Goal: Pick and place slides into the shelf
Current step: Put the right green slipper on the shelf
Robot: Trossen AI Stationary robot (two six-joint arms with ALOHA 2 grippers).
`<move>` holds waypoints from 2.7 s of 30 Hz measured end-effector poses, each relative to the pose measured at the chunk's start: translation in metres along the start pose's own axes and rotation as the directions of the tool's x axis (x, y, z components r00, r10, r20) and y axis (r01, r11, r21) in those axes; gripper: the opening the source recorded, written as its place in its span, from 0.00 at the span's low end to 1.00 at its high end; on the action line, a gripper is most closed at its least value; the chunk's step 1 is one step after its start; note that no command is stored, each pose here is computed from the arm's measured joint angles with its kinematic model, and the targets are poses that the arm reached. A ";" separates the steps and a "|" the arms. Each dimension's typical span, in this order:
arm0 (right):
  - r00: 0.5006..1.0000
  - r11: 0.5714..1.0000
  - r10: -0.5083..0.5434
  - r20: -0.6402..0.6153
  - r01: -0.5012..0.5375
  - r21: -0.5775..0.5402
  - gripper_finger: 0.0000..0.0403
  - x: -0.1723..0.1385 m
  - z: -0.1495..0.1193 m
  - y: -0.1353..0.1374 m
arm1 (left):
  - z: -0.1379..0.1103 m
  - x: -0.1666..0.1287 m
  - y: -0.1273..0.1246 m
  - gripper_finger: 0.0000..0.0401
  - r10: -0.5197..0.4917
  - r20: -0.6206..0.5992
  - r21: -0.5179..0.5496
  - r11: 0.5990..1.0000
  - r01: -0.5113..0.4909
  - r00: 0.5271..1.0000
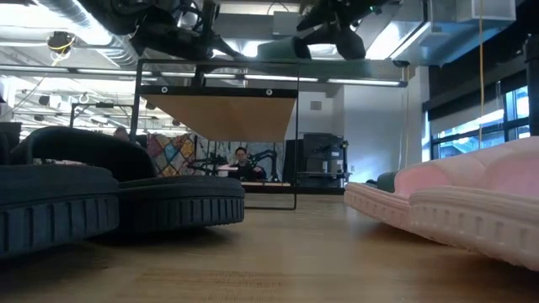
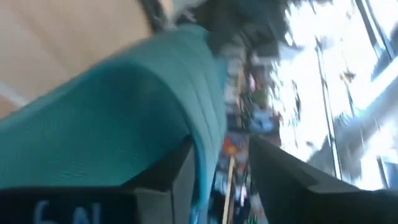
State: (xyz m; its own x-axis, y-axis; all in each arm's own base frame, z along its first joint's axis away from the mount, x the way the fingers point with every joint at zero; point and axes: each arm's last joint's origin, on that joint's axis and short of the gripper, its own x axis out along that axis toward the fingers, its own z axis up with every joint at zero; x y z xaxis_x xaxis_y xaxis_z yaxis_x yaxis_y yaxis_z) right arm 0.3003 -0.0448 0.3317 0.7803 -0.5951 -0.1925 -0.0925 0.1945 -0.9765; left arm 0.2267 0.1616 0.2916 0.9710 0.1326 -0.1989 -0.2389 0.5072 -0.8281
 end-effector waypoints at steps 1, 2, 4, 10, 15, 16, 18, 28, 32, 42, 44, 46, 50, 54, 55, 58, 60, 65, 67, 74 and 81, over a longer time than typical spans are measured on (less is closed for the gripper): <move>0.999 1.000 -0.021 -0.034 0.021 0.022 0.41 0.000 -0.001 -0.002 | 0.002 -0.002 0.002 0.09 0.006 0.010 -0.010 1.000 -0.006 1.000; 0.997 0.999 -0.036 -0.069 0.038 0.034 0.43 0.000 -0.002 -0.003 | 0.005 -0.003 0.004 0.09 0.012 0.022 -0.020 1.000 -0.012 1.000; 0.992 0.997 -0.051 -0.119 0.058 0.053 0.45 0.000 -0.004 -0.004 | 0.011 -0.007 0.008 0.09 0.023 0.049 -0.024 0.999 -0.022 0.999; 0.986 0.991 -0.056 -0.157 0.074 0.113 0.47 0.003 -0.010 -0.005 | 0.029 -0.022 0.022 0.09 0.084 0.150 -0.069 0.995 -0.074 0.985; 0.983 0.987 -0.056 -0.175 0.081 0.138 0.47 0.005 -0.015 -0.006 | 0.038 -0.030 0.029 0.09 0.120 0.206 -0.059 0.992 -0.110 0.971; 0.982 0.987 -0.056 -0.179 0.082 0.138 0.47 0.006 -0.016 -0.006 | 0.039 -0.031 0.030 0.09 0.132 0.220 -0.062 0.991 -0.122 0.967; 0.981 0.986 -0.056 -0.185 0.083 0.141 0.47 0.007 -0.018 -0.007 | 0.042 -0.034 0.033 0.09 0.151 0.242 -0.067 0.988 -0.138 0.958; 0.980 0.985 -0.015 -0.201 0.049 0.165 0.47 0.008 -0.021 -0.002 | 0.045 -0.040 0.042 0.09 0.244 0.282 -0.093 0.970 -0.226 0.928; 0.979 0.986 -0.007 -0.202 0.041 0.165 0.47 0.008 -0.021 -0.001 | 0.042 -0.042 0.049 0.09 0.349 0.292 -0.102 0.937 -0.334 0.890; 0.976 0.986 0.032 -0.213 0.004 0.165 0.47 0.008 -0.023 0.003 | 0.037 -0.044 0.057 0.10 0.473 0.280 -0.141 0.881 -0.452 0.835; 0.976 0.987 0.036 -0.214 0.000 0.162 0.47 0.008 -0.023 0.004 | 0.034 -0.044 0.060 0.13 0.533 0.281 -0.161 0.846 -0.508 0.798; 0.976 0.987 0.038 -0.215 -0.003 0.161 0.47 0.008 -0.023 0.004 | 0.031 -0.045 0.062 0.15 0.571 0.273 -0.171 0.821 -0.545 0.774; 0.976 0.987 0.038 -0.215 -0.003 0.161 0.47 0.008 -0.023 0.004 | 0.030 -0.046 0.063 0.19 0.590 0.266 -0.140 0.806 -0.575 0.762; 0.976 0.987 0.038 -0.215 -0.003 0.161 0.47 0.008 -0.023 0.004 | 0.030 -0.046 0.063 0.21 0.592 0.266 -0.141 0.805 -0.577 0.761; 0.976 0.987 0.038 -0.215 -0.003 0.161 0.47 0.008 -0.023 0.004 | 0.030 -0.046 0.063 0.21 0.592 0.266 -0.141 0.804 -0.577 0.761; 0.976 0.987 0.038 -0.215 -0.003 0.161 0.47 0.008 -0.023 0.004 | 0.030 -0.046 0.063 0.21 0.592 0.267 -0.140 0.805 -0.577 0.761; 0.976 0.987 0.038 -0.215 -0.003 0.161 0.47 0.008 -0.023 0.004 | 0.030 -0.046 0.063 0.21 0.591 0.266 -0.140 0.805 -0.576 0.761; 0.976 0.987 0.038 -0.215 -0.003 0.161 0.47 0.008 -0.023 0.004 | 0.030 -0.046 0.063 0.21 0.590 0.267 -0.139 0.806 -0.576 0.762; 0.976 0.987 0.038 -0.215 -0.003 0.161 0.47 0.008 -0.023 0.004 | 0.030 -0.046 0.063 0.21 0.590 0.267 -0.139 0.806 -0.576 0.762; 0.976 0.987 0.038 -0.215 -0.003 0.161 0.47 0.008 -0.023 0.004 | 0.030 -0.046 0.063 0.22 0.589 0.266 -0.139 0.807 -0.575 0.763; 0.976 0.987 0.038 -0.215 -0.004 0.160 0.47 0.008 -0.023 0.004 | 0.030 -0.046 0.063 0.31 0.587 0.264 -0.138 0.809 -0.572 0.765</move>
State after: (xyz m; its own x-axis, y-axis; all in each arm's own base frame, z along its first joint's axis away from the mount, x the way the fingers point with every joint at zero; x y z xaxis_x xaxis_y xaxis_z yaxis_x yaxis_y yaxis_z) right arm 0.2916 -0.0667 0.3241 0.6251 -0.7407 -0.2462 0.0050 0.3192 -0.9477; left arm 0.1672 0.2133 0.2645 0.6008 0.6241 -0.4996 -0.7474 0.2167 -0.6281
